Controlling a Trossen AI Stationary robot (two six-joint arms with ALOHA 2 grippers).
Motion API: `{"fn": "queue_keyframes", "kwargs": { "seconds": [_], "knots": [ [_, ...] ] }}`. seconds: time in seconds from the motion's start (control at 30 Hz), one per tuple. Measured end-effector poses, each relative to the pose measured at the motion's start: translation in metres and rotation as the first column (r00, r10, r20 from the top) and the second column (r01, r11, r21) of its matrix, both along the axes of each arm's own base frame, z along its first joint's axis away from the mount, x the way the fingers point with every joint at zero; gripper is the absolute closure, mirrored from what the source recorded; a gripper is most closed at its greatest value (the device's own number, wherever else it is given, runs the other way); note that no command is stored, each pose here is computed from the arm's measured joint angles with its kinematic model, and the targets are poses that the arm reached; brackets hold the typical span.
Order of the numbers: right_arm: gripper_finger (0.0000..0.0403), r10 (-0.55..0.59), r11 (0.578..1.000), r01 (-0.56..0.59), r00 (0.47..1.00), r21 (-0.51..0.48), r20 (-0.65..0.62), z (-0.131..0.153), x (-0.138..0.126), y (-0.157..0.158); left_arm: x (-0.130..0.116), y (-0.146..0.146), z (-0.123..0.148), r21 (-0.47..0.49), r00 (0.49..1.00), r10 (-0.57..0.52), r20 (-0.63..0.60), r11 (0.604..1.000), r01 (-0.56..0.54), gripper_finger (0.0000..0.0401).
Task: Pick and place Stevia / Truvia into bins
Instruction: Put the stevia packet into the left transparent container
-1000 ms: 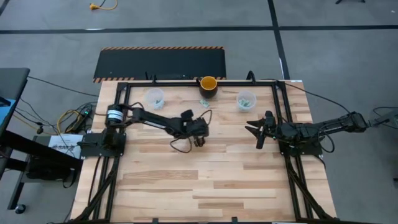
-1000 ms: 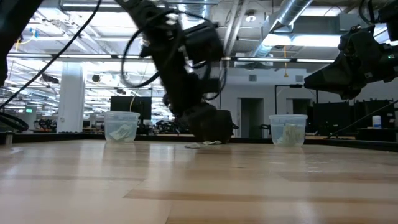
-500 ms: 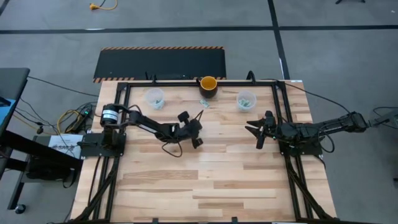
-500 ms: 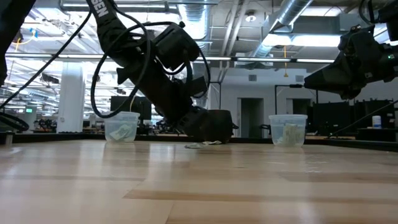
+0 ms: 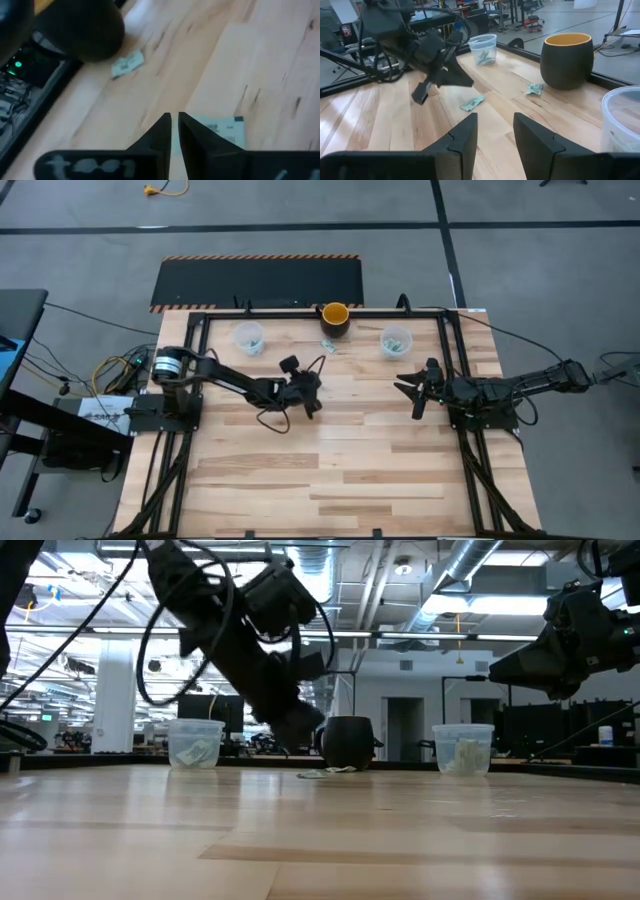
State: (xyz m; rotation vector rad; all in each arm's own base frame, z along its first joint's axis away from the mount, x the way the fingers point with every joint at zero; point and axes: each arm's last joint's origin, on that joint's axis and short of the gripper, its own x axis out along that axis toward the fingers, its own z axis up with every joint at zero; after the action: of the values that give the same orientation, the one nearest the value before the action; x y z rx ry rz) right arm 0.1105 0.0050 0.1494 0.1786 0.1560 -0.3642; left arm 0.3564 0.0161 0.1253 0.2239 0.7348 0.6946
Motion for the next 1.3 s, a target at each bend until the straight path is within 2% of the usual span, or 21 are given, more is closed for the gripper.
{"fn": "queue_keyframes", "kwargs": {
  "seconds": [0.17,0.3,0.63,0.83,1.07,1.3],
  "knots": [
    [0.0282,0.0,1.0,0.0,1.0,0.0,-0.001,0.0,0.0,0.0,-0.008,-0.001,0.016,-0.011,0.998,-0.059,0.009,0.998,0.06,0.0361],
    [0.0282,0.001,1.0,-0.001,1.0,0.0,0.0,0.0,0.0,0.0,-0.013,0.003,0.008,-0.077,0.991,-0.133,0.026,0.988,0.135,0.0358],
    [0.0282,0.001,1.0,-0.001,1.0,0.0,-0.001,0.0,0.0,0.0,-0.017,0.026,0.001,-0.188,0.967,-0.23,0.114,0.95,0.248,0.0349],
    [0.0282,0.0,1.0,0.0,1.0,0.0,0.0,0.0,0.0,0.0,-0.019,0.03,-0.001,-0.257,0.964,-0.233,0.127,0.931,0.259,0.0292],
    [0.0282,0.0,1.0,0.0,1.0,0.0,0.0,0.0,0.0,0.0,-0.02,0.03,-0.002,-0.28,0.969,-0.227,0.093,0.928,0.245,0.021],
    [0.0282,0.0,1.0,0.0,1.0,0.0,0.0,0.0,0.0,0.0,-0.024,0.037,-0.005,-0.309,0.978,-0.197,0.065,0.928,0.207,0.0185]
  ]
}}
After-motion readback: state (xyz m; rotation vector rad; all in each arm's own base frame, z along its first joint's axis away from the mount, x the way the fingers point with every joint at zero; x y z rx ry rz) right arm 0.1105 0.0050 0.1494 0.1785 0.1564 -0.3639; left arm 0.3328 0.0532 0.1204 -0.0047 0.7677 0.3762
